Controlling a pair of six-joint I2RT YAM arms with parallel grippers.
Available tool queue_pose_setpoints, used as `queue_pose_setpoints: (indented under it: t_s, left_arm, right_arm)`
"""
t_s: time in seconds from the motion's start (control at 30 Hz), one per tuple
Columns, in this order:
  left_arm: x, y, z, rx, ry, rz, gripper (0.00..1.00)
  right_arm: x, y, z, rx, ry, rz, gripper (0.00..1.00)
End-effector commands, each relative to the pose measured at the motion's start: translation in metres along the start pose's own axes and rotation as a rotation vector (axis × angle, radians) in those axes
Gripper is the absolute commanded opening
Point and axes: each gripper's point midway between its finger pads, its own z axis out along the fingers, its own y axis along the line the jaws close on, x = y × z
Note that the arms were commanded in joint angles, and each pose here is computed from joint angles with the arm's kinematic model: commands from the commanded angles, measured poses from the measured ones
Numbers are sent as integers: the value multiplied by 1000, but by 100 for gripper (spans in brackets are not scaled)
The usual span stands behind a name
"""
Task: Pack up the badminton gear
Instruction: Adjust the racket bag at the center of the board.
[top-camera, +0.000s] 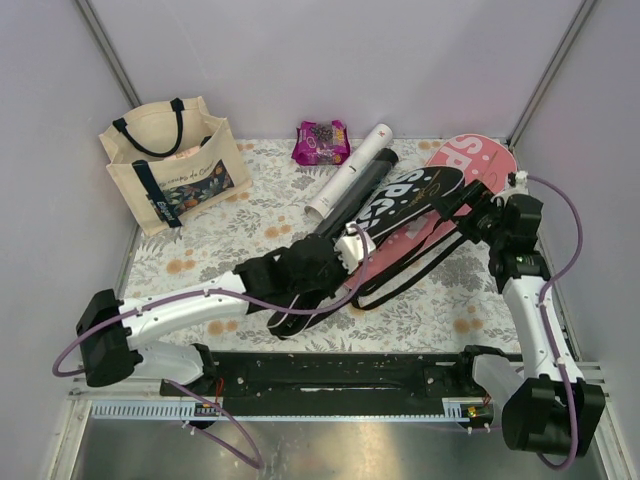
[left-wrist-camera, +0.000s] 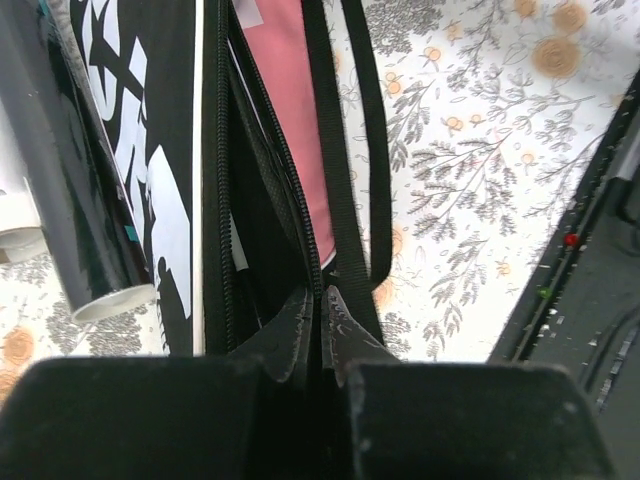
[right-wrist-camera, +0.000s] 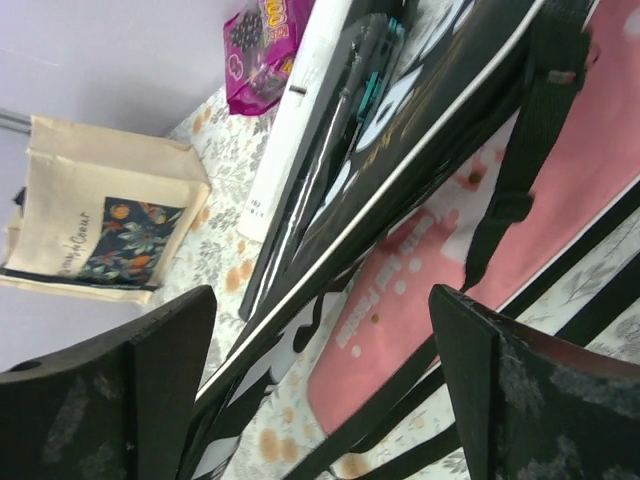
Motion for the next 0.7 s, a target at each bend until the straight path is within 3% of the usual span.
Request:
queue_pose_setpoints:
  t_s: [0.0,0.13,0.27,0.5,0.67]
  left_arm:
    - [-61,-14,-31,140,-204,-129,0]
    - [-66,-9,-47,159,-227,-192,0]
    - [-68,-7,-59,157,-251,-216,0]
    - [-59,-14,-66,195,-274,-244,0]
    - [-52,-13,-67,183,-285,-262,0]
  right_arm:
    - [-34,-1,-7,82,-39,-242,93]
    - [-57,-5,-12,125,-120,-386,81]
    - [-63,-15,-12,141,-131,-344,69]
    - [-30,11,17,-150,16,-186,79]
    - [-16,4,38,-233,53,-63,77]
